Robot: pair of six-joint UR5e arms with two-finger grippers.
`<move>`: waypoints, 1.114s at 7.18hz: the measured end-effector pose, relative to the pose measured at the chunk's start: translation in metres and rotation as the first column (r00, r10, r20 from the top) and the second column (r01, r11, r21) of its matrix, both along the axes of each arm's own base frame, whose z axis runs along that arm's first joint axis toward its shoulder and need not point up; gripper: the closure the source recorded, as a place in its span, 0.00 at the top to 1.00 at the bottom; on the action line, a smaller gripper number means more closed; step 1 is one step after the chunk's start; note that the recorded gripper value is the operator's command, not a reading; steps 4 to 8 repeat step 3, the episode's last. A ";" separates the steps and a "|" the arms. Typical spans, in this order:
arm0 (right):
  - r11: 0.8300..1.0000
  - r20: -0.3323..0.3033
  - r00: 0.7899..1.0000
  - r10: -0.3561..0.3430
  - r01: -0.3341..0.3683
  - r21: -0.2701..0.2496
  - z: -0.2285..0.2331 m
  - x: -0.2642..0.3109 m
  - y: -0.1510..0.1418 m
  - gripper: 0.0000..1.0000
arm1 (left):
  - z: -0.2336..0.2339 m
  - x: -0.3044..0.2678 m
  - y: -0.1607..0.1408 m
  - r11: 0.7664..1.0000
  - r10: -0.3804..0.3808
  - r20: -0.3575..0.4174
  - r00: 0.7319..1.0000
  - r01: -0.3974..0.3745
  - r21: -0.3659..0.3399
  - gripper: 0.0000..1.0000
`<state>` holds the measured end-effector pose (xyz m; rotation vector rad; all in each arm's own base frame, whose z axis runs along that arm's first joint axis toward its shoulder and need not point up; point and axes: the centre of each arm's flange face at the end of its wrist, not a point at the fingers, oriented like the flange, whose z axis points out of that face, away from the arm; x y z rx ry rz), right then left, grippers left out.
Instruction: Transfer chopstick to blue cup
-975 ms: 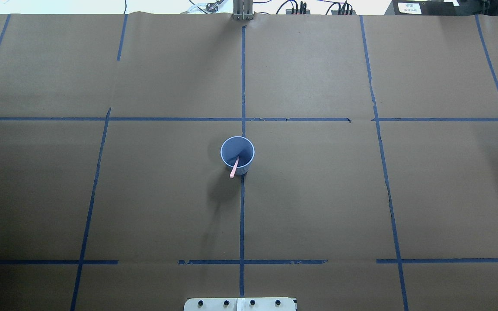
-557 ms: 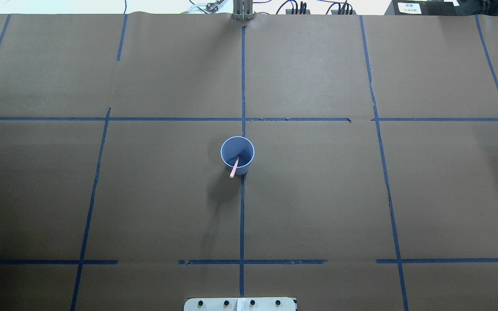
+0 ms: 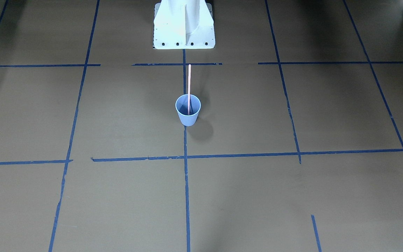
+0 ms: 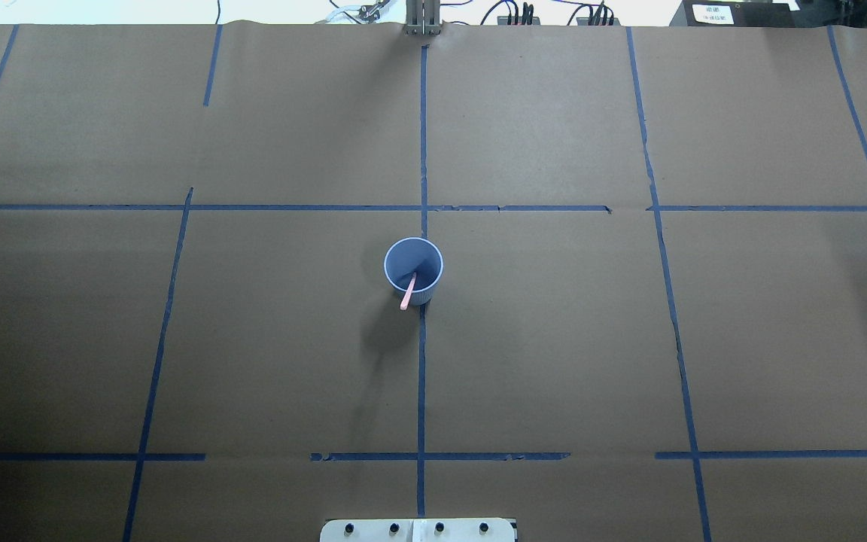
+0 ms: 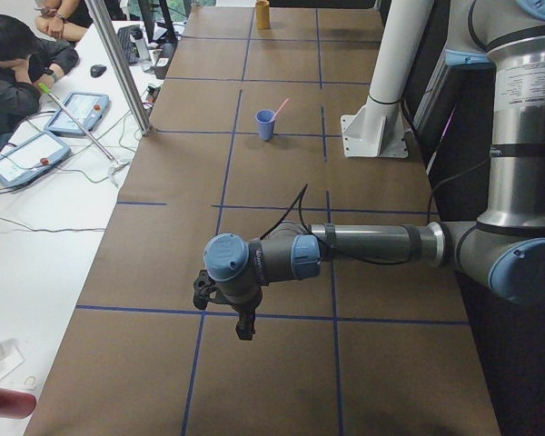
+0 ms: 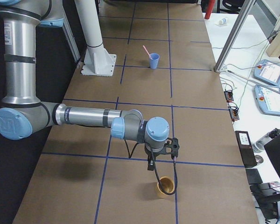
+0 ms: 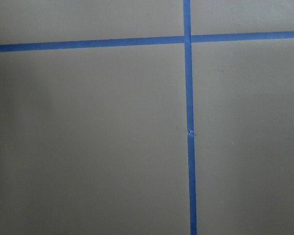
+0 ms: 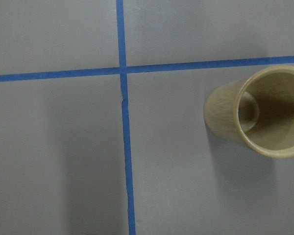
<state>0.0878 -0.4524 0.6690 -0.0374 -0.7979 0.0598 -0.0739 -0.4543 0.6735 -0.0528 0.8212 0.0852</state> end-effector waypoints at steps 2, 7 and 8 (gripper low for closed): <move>1.000 0.000 1.000 0.001 -0.001 0.003 -0.002 0.000 -0.001 1.00 | 0.000 0.000 0.000 1.000 0.000 0.000 1.000 0.000 0.000 1.00; 1.000 0.000 1.000 0.001 -0.001 0.005 -0.003 0.000 -0.001 1.00 | 0.000 0.000 0.000 1.000 0.000 0.000 1.000 0.000 0.000 1.00; 1.000 0.000 1.000 0.001 -0.001 0.005 -0.003 0.000 -0.001 1.00 | 0.000 0.000 0.000 1.000 0.000 0.000 1.000 0.000 0.000 1.00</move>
